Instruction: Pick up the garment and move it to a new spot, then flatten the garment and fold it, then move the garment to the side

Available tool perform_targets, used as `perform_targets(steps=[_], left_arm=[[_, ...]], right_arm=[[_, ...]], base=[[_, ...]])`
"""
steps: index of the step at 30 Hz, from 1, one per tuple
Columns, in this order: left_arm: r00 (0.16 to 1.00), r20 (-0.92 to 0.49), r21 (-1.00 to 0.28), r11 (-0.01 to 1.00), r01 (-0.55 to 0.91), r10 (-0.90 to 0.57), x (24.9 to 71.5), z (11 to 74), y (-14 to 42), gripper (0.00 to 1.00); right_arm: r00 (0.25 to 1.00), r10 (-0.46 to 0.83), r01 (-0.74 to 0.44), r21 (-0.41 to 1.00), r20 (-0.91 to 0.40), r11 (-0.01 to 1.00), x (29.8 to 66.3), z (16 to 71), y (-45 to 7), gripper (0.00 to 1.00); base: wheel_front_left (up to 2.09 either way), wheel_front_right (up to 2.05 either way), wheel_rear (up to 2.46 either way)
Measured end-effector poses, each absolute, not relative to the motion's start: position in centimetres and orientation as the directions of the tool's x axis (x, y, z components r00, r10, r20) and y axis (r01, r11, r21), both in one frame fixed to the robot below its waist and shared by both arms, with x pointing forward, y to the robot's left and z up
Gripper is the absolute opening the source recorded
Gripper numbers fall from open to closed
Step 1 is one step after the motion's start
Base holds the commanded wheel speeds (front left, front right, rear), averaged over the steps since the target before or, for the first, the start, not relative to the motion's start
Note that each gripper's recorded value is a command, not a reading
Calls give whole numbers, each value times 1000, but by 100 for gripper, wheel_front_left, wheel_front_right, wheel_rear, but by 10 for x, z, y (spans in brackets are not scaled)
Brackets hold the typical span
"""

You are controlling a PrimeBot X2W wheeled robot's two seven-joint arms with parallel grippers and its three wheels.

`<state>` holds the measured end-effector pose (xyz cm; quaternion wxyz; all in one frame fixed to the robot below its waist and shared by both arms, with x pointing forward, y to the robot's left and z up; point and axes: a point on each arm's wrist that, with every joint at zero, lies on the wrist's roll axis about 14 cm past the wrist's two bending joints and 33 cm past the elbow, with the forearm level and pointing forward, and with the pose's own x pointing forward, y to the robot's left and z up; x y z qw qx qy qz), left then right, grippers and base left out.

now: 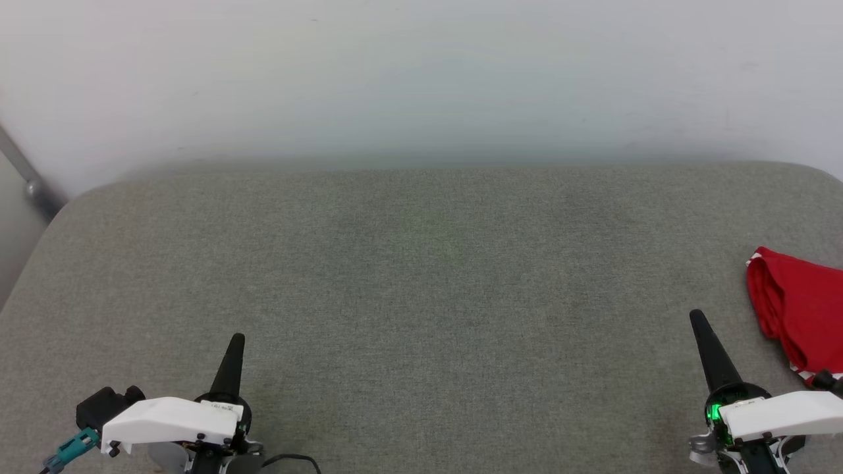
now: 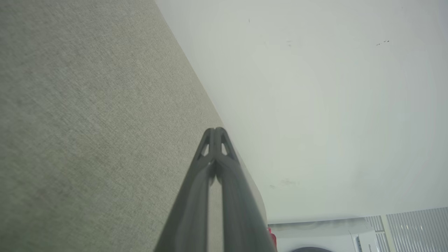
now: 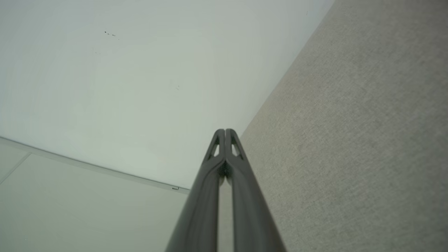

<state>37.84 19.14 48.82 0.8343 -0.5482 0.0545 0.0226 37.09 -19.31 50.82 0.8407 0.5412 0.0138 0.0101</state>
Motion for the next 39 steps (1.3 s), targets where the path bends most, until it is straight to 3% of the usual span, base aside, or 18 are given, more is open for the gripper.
perform_targets(steps=[39], left_arm=[[999,-35,-997,72,-34,-8,386,500,198,0]], right_arm=[[1000,4,13,997,-13,79,384,504,-199,0]], base=[[0,0,0]])
